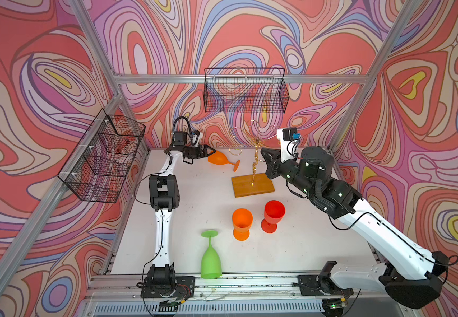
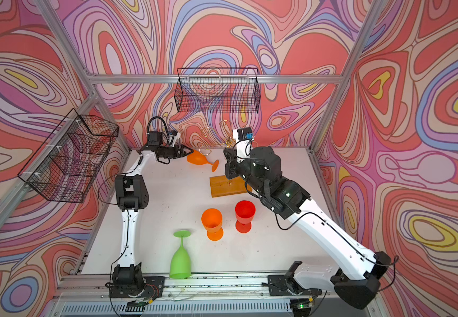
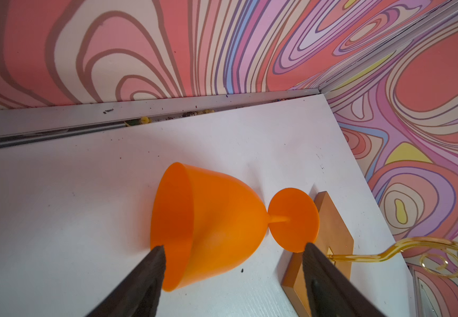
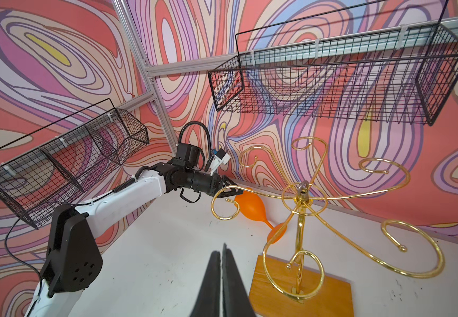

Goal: Take the wine glass off the wine glass rack
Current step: Pick up the wine glass from the top-center of the table.

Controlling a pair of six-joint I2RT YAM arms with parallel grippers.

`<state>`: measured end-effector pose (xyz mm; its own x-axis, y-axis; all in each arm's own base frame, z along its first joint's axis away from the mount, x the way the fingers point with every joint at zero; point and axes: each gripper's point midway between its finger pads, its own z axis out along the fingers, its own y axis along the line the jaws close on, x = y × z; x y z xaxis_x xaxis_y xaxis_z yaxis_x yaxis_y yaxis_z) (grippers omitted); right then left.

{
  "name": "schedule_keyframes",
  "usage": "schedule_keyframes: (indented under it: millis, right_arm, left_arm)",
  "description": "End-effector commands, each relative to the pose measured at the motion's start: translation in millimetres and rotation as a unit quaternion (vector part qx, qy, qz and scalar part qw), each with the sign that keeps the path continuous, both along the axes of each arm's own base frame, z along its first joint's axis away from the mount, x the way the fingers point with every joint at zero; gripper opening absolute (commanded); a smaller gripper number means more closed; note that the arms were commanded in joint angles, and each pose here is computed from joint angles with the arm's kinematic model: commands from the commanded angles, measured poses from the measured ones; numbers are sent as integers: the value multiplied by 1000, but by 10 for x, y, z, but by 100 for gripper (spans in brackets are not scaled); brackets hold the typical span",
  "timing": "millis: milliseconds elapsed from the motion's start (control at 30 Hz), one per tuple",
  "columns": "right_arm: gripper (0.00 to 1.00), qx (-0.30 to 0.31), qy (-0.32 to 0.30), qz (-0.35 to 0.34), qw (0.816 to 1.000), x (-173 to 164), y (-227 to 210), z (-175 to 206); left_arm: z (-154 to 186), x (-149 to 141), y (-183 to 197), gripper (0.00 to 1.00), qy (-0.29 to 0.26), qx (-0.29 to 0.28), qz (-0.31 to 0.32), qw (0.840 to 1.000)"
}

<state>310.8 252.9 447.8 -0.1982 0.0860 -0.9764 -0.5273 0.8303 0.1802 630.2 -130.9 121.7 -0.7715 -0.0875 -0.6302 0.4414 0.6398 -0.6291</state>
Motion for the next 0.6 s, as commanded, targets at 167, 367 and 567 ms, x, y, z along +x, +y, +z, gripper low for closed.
schedule_keyframes:
  millis: [167,367,567]
  right_arm:
    - [0,10,-14,-2,1000,-58,-84,125]
    - [0,15,-15,-2,1000,-92,-119,149]
    - [0,19,-17,2,1000,-106,-114,157]
  left_arm:
    - [-65,-104,-74,78,31,-23,-30,999]
    - [-103,-169,-111,77,54,-40,-39,997]
    - [-124,-237,-119,76,69,-43,-43,996]
